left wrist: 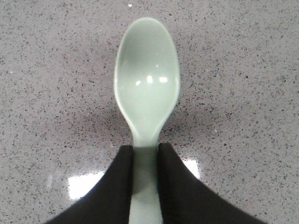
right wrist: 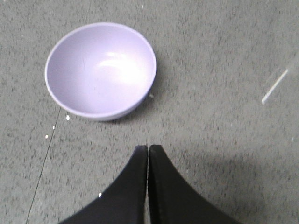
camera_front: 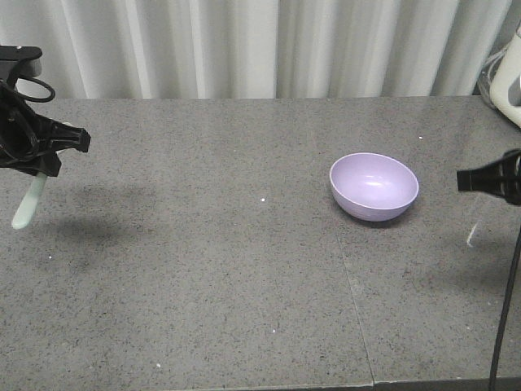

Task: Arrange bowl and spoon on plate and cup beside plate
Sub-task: 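Move the right gripper to the lavender bowl rim, then grip the bowl rim with the right gripper and lift it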

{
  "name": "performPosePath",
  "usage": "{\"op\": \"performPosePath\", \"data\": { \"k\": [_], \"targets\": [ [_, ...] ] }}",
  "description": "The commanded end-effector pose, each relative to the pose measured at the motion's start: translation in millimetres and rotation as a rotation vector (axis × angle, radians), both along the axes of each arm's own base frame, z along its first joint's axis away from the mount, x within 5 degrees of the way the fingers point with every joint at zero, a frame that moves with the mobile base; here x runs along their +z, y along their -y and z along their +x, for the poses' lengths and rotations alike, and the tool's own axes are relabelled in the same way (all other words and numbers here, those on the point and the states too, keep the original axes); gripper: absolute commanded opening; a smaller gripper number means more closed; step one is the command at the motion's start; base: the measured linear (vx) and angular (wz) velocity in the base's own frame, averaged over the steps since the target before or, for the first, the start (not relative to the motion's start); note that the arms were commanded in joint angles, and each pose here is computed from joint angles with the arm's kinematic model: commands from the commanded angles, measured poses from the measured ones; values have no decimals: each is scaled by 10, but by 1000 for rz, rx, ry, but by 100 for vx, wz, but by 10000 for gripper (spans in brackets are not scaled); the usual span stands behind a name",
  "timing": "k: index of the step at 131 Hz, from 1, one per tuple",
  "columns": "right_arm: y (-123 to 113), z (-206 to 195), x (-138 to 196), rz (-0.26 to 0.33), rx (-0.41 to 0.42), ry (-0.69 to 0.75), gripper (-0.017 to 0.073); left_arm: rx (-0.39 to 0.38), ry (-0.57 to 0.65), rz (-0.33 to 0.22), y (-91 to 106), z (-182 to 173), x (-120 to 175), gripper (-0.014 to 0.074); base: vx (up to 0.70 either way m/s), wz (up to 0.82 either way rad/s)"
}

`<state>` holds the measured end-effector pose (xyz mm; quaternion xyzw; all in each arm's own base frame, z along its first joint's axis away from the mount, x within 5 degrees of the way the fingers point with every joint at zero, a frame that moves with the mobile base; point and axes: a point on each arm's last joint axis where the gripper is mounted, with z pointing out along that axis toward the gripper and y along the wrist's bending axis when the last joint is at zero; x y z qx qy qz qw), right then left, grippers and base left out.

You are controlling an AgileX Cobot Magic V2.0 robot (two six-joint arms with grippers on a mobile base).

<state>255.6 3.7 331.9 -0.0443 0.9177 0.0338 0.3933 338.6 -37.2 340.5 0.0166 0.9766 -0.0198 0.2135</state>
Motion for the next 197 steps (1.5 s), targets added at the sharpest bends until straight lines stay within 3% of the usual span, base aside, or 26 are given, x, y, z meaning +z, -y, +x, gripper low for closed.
{"op": "performPosePath", "data": {
  "k": [1, 19, 58, 84, 160, 174, 191, 197],
  "targets": [
    [16, 151, 253, -17, -4, 127, 14, 0, 98, -15, 18, -65, 235, -8, 0, 0],
    [17, 440, 277, -9, 0, 99, 78, 0, 98, -15, 18, -65, 235, -7, 0, 0],
    [10, 1105, 42, 19, 16, -35, 409, 0, 98, -15, 18, -65, 235, -7, 0, 0],
    [16, 1452, -190, 21, 22, -101, 442, 0, 98, -15, 18, -65, 235, -7, 0, 0],
    [-52, 1837, -746, 5, 62, -290, 328, 0, 98, -15, 18, -65, 235, -7, 0, 0],
    [-50, 1860, -779, 5, 58, -285, 221, 0, 98, -15, 18, -65, 235, -7, 0, 0],
    [-46, 1876, -753, 3, 53, -256, -4, 0, 98, -15, 18, -65, 235, -7, 0, 0],
    [-46, 1876, -752, 3, 53, -256, -14, 0, 98, -15, 18, -65, 235, -7, 0, 0]
  ]
}}
